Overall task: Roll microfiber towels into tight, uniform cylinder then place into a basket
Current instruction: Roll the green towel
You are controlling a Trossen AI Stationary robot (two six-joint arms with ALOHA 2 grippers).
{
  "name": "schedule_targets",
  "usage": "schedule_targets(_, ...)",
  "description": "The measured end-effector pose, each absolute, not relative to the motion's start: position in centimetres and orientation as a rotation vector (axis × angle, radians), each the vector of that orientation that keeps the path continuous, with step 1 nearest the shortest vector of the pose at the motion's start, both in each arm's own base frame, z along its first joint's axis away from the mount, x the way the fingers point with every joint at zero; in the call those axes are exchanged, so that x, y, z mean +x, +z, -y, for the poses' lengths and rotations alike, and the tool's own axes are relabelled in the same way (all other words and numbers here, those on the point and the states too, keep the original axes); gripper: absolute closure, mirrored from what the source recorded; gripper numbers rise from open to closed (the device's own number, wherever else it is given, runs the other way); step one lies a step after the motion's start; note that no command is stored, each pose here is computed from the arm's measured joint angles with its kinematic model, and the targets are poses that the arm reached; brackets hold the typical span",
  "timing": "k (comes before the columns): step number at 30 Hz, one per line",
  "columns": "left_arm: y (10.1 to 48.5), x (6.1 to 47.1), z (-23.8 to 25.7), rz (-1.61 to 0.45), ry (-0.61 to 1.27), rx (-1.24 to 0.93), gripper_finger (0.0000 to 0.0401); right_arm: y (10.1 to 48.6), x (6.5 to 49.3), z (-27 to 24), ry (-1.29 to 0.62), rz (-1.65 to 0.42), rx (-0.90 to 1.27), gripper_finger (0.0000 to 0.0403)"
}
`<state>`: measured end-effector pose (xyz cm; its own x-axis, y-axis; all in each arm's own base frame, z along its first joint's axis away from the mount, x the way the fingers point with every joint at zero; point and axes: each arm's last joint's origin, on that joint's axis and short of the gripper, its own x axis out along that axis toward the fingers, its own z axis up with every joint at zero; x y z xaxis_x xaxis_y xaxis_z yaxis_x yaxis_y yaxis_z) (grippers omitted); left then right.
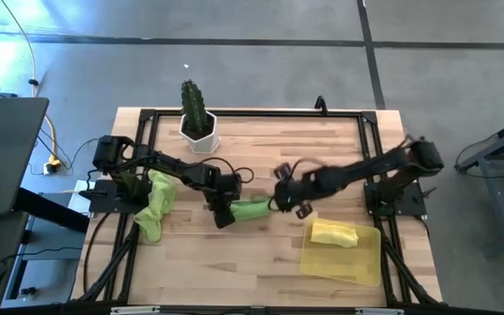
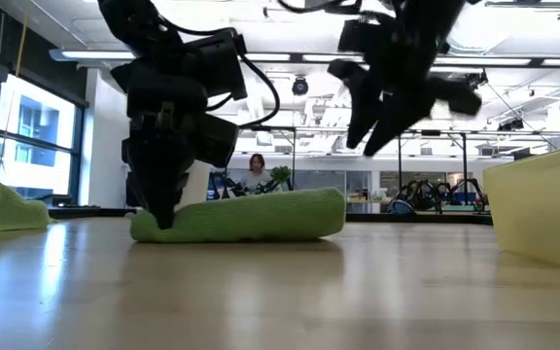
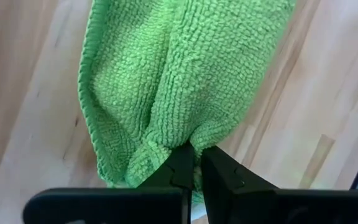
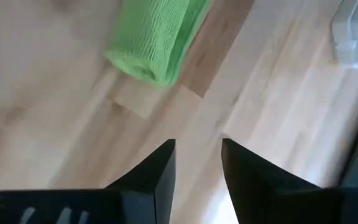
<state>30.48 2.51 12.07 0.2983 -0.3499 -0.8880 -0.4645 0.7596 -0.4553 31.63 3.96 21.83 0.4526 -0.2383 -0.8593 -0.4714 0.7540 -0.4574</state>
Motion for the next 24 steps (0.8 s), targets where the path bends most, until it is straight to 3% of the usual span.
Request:
schedule_targets(5, 12.2, 30.9, -2.1, -1.261, 0.081, -0.731, 0.0395, 23.1, 30.3, -1.3, 0.228, -0.798, -0.359, 0.0282)
schedule_targets(11, 12.2, 31.1, -2.2, -1.237, 0.104, -0.704, 0.0395, 19.8, 28.5, -2.9, 0.232, -0.429, -0.434, 0.0281)
schedule_targets(14, 12.2, 31.2, -2.8, -1.22, 0.127, -0.705, 0.0395, 18.0, 27.3, -3.4, 0.263, -0.411, -0.501, 0.0281)
schedule_targets(18, 12.3, 31.2, -3.5, -1.2, 0.158, -0.724, 0.0395, 17.4, 27.1, -3.8, 0.262, -0.419, -0.414, 0.0278)
schedule_targets(24, 12.3, 31.2, -4.0, -1.188, 0.19, -0.767, 0.0395, 16.2, 28.2, -4.0, 0.275, -0.476, -0.441, 0.023)
